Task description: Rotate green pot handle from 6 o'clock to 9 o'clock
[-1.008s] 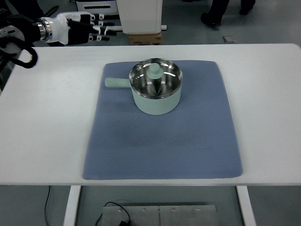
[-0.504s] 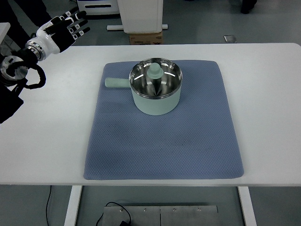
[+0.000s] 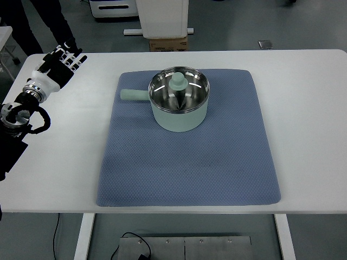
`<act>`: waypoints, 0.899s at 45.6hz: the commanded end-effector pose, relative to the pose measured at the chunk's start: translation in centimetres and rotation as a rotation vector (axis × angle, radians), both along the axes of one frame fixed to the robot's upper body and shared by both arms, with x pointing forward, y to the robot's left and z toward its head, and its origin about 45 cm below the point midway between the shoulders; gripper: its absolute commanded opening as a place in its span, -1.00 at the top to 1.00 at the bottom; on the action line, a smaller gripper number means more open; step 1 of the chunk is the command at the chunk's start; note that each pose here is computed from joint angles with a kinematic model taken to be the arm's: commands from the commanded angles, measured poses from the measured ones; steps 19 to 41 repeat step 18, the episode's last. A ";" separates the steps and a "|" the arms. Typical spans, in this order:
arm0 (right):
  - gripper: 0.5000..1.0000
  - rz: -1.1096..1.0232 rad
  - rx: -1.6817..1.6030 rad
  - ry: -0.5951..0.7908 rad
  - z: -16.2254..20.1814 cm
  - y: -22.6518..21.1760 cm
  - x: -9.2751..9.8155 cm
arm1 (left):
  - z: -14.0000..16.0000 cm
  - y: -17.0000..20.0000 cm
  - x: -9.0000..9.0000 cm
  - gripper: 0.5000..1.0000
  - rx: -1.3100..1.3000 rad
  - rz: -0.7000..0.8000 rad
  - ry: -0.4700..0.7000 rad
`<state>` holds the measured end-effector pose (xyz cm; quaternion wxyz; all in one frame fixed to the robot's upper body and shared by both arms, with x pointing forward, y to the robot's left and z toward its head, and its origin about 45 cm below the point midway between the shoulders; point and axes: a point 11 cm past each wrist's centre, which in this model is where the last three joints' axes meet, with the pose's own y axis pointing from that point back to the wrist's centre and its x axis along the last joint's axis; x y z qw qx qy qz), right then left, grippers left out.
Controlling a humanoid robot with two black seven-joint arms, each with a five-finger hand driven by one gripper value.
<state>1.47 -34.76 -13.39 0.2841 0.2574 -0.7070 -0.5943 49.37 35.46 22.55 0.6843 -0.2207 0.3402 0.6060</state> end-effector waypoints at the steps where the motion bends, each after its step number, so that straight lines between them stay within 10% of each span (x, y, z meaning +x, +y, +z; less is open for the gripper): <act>1: -1.00 -0.001 0.000 0.000 0.0 0.0 0.0 | -0.4 0.1 -0.2 -1.00 -0.004 0.004 0.008; 41: -1.00 -0.006 0.010 -0.003 0.0 0.2 0.1 | -1.6 -0.9 -0.5 -1.00 -0.030 -0.003 0.025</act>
